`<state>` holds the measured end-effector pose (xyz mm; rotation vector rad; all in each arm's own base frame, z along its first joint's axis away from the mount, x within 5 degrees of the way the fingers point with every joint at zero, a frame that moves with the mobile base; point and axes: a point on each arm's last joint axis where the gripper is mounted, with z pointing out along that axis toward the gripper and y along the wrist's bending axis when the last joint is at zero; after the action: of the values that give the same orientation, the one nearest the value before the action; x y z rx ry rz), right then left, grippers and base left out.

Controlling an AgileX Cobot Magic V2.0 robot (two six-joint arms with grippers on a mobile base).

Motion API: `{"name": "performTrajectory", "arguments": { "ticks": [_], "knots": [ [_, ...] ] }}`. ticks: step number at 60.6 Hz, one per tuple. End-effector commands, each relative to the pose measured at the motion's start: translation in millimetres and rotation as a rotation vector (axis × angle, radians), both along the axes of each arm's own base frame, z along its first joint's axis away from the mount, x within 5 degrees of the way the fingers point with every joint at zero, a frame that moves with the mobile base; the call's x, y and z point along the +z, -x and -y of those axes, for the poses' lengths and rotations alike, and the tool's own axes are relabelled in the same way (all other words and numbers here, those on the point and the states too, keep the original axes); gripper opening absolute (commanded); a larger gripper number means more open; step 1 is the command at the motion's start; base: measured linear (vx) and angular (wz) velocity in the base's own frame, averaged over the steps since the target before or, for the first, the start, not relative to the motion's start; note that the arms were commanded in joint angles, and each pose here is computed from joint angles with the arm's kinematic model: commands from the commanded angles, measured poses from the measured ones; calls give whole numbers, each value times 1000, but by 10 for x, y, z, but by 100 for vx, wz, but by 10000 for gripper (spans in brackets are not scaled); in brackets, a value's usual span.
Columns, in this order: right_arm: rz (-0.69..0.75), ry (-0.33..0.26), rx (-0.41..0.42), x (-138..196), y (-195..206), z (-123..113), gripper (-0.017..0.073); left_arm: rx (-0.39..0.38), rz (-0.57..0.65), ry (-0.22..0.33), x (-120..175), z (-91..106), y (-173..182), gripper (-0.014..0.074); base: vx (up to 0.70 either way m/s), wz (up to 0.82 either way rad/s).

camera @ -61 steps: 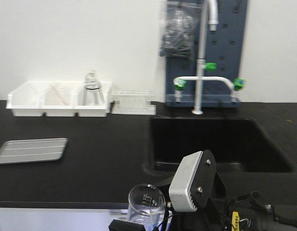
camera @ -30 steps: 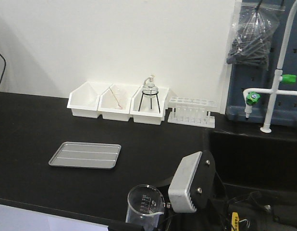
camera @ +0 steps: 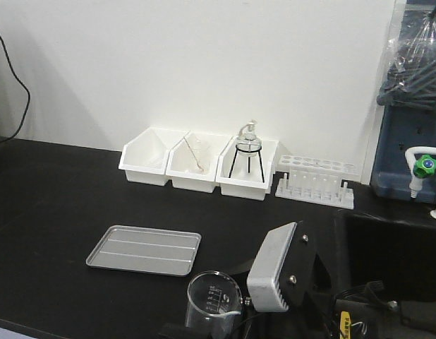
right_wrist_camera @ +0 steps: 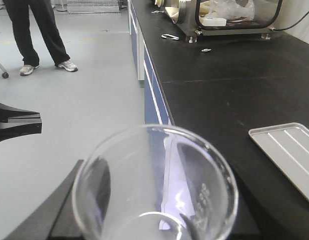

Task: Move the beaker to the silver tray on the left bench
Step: 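Hold the beaker in the right gripper while the base drives to the other bench, then extend the right arm to carry the beaker over the silver tray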

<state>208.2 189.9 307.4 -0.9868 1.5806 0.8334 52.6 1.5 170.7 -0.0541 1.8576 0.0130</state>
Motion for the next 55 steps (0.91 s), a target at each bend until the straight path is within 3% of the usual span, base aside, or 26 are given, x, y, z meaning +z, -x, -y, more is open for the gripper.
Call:
{"name": "performTrajectory", "arguments": {
  "ticks": [1, 55],
  "knots": [
    [24, -73, 11, 185, 39, 6, -13, 3, 68, 4, 7, -2, -17, 1, 18, 11],
    [25, -76, 16, 187, 43, 3, -14, 3, 68, 4, 7, -2, -17, 1, 12, 4]
  ]
}}
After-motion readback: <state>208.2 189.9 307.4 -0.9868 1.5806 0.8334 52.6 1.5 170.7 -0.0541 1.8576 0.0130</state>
